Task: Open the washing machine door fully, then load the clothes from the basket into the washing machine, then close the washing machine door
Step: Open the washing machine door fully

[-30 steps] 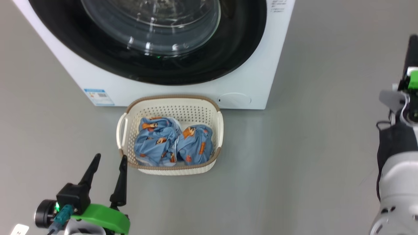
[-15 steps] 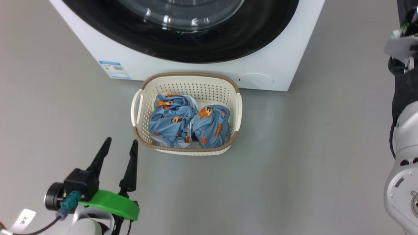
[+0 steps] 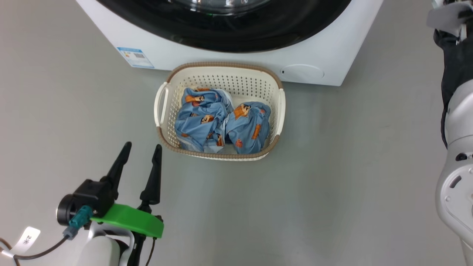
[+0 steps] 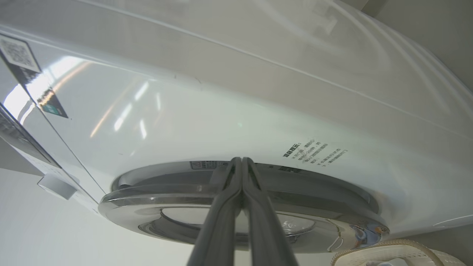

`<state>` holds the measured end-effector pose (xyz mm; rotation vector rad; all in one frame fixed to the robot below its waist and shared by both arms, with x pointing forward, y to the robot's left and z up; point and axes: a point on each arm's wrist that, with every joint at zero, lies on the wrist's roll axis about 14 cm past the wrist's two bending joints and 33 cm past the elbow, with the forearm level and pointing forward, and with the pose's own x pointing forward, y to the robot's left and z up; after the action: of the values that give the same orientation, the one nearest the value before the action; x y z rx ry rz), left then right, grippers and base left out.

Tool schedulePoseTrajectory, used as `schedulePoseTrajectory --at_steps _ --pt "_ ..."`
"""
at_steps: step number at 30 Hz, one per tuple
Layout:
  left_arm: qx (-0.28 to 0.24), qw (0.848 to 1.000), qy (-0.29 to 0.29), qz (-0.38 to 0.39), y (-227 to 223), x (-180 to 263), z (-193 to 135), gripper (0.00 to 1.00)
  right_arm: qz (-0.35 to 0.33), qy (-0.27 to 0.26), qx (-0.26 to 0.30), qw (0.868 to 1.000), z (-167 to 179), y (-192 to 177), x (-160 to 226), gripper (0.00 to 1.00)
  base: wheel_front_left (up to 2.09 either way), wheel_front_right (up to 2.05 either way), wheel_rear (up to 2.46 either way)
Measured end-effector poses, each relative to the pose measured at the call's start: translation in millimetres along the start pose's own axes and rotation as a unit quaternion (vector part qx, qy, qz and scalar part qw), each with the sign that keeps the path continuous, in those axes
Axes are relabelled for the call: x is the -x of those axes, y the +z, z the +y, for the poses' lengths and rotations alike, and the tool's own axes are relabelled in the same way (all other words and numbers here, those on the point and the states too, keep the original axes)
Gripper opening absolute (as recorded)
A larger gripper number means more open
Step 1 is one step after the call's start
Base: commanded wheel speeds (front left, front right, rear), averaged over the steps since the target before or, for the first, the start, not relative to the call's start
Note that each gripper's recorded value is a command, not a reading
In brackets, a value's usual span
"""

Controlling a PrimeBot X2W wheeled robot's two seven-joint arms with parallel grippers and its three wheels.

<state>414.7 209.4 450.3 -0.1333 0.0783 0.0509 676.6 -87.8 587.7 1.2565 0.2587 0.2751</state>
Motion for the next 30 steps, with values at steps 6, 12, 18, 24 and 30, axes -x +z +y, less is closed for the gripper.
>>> schedulePoseTrajectory --at_steps 6,12,18,24,30 --pt "0.002 1.0 0.006 0.01 -7 -2 2 1.0 0.019 -0.005 0.005 1.0 -6 -14 -14 0.0 0.0 0.0 0.0" --pt "0.008 1.0 0.009 0.014 -11 -7 4 1.0 0.039 -0.01 0.014 0.999 -12 -25 -27 0.0 0.0 0.0 0.0" --pt "0.011 1.0 0.013 0.013 -11 -13 5 1.0 0.045 -0.012 0.016 0.999 -15 -29 -36 0.0 0.0 0.0 0.0" --pt "0.017 1.0 0.016 0.017 -15 -16 6 1.0 0.065 -0.023 0.02 0.997 -26 -41 -44 0.0 0.0 0.0 0.0" --pt "0.019 0.999 0.019 0.021 -18 -18 7 1.0 0.076 -0.027 0.017 0.997 -32 -50 -50 0.0 0.0 0.0 0.0"
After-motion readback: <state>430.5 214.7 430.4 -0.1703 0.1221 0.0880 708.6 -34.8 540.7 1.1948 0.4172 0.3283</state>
